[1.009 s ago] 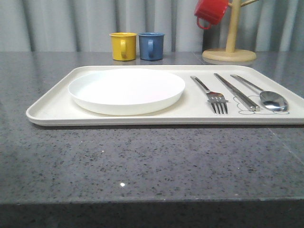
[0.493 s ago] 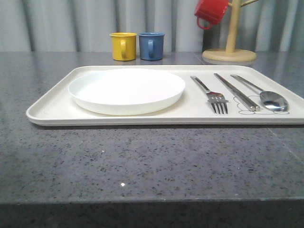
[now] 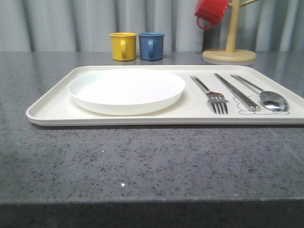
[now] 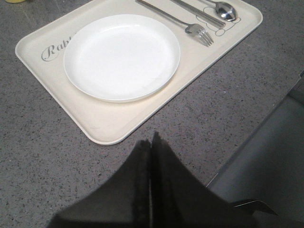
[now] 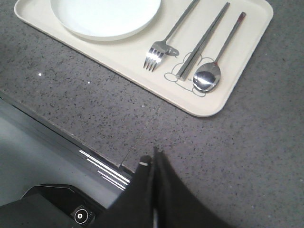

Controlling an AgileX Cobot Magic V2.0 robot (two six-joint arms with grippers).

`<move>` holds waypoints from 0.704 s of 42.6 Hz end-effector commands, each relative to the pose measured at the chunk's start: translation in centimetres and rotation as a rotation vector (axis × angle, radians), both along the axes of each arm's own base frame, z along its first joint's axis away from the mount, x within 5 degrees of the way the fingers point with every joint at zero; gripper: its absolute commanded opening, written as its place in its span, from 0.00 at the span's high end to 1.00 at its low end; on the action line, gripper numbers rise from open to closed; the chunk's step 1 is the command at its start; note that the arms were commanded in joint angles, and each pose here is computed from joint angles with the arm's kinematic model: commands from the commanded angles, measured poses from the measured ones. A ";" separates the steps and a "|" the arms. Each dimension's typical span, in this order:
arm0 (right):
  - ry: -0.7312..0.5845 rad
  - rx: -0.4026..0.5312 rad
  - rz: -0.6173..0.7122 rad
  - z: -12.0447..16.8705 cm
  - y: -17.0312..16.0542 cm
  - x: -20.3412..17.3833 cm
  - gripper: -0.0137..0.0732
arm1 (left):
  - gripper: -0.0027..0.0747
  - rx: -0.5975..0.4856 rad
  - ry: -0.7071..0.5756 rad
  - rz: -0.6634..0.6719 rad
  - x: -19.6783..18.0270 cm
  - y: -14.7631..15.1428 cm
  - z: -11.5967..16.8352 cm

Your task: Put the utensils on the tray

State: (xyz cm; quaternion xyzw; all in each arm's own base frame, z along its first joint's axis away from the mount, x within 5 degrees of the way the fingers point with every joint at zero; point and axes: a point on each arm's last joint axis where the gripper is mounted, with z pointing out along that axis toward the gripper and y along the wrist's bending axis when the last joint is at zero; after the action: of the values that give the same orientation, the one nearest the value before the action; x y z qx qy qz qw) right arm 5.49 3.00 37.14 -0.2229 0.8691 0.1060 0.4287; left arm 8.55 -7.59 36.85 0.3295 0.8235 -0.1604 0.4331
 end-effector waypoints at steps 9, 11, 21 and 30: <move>-0.064 0.037 0.008 0.9 0.2 0.2 0.92 | 0.99 -0.078 -0.072 -0.003 0.1 -0.2 1.4; -0.064 0.037 0.008 0.9 0.2 0.2 0.92 | 0.99 -0.078 -0.072 -0.003 0.1 -0.2 1.4; -0.064 0.037 0.008 0.9 0.2 0.2 0.92 | 0.99 -0.078 -0.072 -0.003 0.1 -0.2 1.4; -0.064 0.037 0.008 0.9 0.2 0.2 0.92 | 0.99 -0.098 -0.179 0.120 0.5 1.4 1.3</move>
State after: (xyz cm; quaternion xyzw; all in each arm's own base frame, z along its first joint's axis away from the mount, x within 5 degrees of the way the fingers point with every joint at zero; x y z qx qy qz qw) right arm 5.46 3.04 37.15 -0.2229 0.8690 0.1091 0.4281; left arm 8.80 -6.82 36.83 0.3043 0.8237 -0.1457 0.4557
